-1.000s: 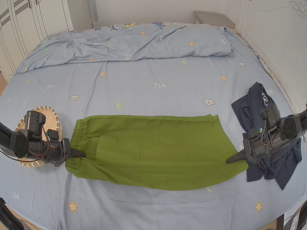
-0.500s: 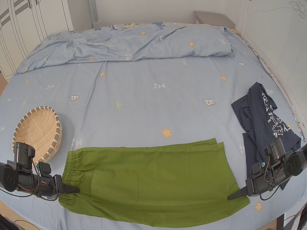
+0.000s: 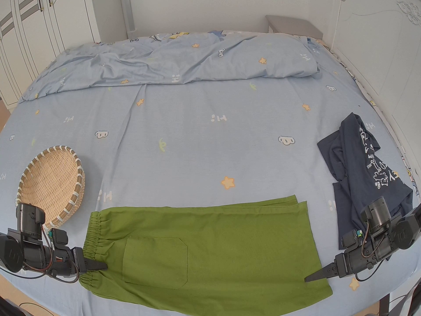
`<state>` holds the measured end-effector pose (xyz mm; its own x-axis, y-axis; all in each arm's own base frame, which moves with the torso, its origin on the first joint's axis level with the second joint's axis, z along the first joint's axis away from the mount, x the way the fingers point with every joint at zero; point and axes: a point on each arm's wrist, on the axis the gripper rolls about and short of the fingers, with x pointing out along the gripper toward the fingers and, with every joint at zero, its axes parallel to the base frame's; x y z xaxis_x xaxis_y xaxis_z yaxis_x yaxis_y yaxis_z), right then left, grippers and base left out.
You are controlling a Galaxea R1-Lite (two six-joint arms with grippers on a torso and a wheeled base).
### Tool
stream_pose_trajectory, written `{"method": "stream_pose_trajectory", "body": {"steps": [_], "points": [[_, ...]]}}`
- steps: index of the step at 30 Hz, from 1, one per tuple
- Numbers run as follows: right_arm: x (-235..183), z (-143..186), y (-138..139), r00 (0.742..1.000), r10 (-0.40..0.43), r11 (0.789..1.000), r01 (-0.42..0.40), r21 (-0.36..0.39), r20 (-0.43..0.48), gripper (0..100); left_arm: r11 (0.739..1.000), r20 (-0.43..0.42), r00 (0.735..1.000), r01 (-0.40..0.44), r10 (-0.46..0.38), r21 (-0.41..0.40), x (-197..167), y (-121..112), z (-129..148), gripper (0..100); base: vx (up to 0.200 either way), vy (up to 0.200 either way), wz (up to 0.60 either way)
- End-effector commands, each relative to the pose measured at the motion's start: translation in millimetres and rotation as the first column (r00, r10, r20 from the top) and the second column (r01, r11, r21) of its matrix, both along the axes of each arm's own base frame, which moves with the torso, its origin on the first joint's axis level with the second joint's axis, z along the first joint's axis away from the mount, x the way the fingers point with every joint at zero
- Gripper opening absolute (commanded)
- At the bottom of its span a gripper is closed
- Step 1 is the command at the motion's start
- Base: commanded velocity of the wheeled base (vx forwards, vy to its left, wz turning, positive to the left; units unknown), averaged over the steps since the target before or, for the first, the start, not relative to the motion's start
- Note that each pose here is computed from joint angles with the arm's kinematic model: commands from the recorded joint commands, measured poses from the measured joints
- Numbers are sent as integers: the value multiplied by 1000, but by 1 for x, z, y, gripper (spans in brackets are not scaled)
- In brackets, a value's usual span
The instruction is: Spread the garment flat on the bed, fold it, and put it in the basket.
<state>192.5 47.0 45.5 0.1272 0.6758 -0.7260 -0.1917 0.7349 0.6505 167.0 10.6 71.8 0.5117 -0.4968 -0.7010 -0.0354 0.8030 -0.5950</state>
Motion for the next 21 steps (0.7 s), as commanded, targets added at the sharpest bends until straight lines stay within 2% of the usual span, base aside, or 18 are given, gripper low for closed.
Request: {"method": "stream_pose_trajectory", "body": {"steps": [1, 3, 4, 5, 7, 11, 16, 21], "points": [[3, 3, -2, 999, -11, 1000, 10, 5, 36, 100, 999, 19, 999, -35, 34, 5, -1, 7, 2, 0, 0, 0, 0], [5, 8, -4, 997, -24, 1000, 23, 7, 69, 100, 999, 50, 998, -43, 42, 20, -2, 10, 6, 0, 0, 0, 0], [7, 18, -8, 990, -48, 999, 46, 17, 129, 100, 998, 83, 996, -48, 45, 38, -5, 13, 11, 0, 0, 0, 0], [7, 20, -8, 988, -53, 999, 51, 18, 145, 100, 998, 89, 995, -48, 44, 42, -5, 13, 12, 0, 0, 0, 0], [11, 43, -11, 965, -80, 997, 72, 38, 249, 100, 996, 128, 990, -62, 54, 60, -9, 17, 18, 0, 0, 0, 0], [22, 81, -10, 922, -152, 988, 131, 83, 356, 100, 995, 152, 987, -67, 55, 71, -10, 17, 26, 0, 0, 0, 0], [32, 113, -8, 889, -216, 975, 172, 142, 405, 100, 991, 173, 983, -83, 63, 107, -5, 25, 37, 0, 0, 0, 0], [33, 115, -9, 890, -215, 975, 173, 138, 402, 100, 979, 168, 982, -113, 84, 171, 1, 33, 59, 0, 0, 0, 0]]}}
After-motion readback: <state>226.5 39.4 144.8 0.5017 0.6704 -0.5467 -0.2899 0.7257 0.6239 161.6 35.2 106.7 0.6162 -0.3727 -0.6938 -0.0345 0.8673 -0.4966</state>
